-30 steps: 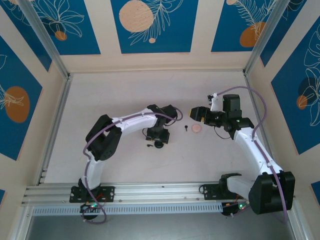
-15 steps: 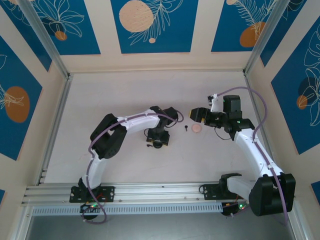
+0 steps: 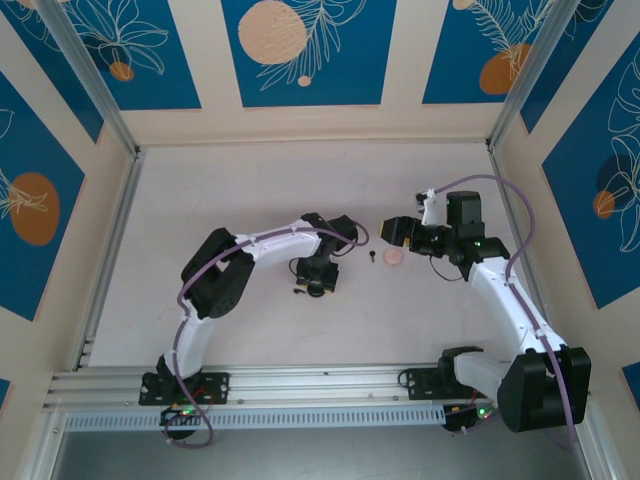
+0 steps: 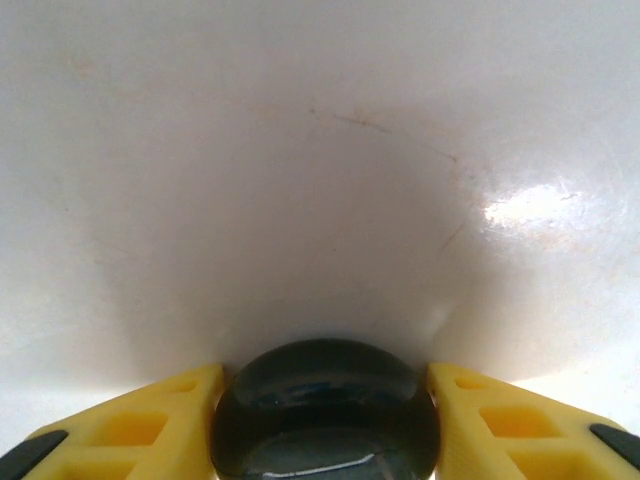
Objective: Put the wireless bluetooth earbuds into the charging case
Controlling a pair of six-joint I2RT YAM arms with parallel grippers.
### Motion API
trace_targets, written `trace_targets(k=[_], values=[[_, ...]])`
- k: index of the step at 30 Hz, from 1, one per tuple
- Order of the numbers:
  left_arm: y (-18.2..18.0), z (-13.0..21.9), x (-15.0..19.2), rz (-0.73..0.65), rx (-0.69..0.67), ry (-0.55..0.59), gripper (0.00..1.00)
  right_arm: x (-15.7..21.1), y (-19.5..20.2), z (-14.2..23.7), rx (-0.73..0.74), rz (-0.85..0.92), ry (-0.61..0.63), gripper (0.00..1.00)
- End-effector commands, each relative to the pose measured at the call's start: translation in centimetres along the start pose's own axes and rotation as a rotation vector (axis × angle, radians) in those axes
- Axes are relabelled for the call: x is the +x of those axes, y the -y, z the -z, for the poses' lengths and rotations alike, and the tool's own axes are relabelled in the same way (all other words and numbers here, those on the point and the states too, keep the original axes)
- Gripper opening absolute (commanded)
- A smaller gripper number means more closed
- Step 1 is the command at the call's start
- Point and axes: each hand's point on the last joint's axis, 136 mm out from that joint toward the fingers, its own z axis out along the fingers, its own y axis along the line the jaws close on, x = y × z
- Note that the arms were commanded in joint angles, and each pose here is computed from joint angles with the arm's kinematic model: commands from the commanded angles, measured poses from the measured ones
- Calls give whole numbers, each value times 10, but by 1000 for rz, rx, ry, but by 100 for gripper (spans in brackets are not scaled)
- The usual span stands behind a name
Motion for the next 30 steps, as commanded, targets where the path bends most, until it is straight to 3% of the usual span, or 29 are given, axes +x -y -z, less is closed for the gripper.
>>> trace_targets(k=[1,10,17,23,30], values=[[-2,6,10,-47,-29,-11,44,10,5,1,0,-39,-27,68],[7,36,-2,-305,59,169,36,9,26,7,-49,-191,-65,66],[32,68,2,-613,255,402,37,16,27,6,-123,-248,-140,63],[39,77,15,-844,328,597,38,23,26,5,-177,-292,-199,57],[48,67,17,-976,355,635,41,42,15,-5,-259,-335,-281,53]])
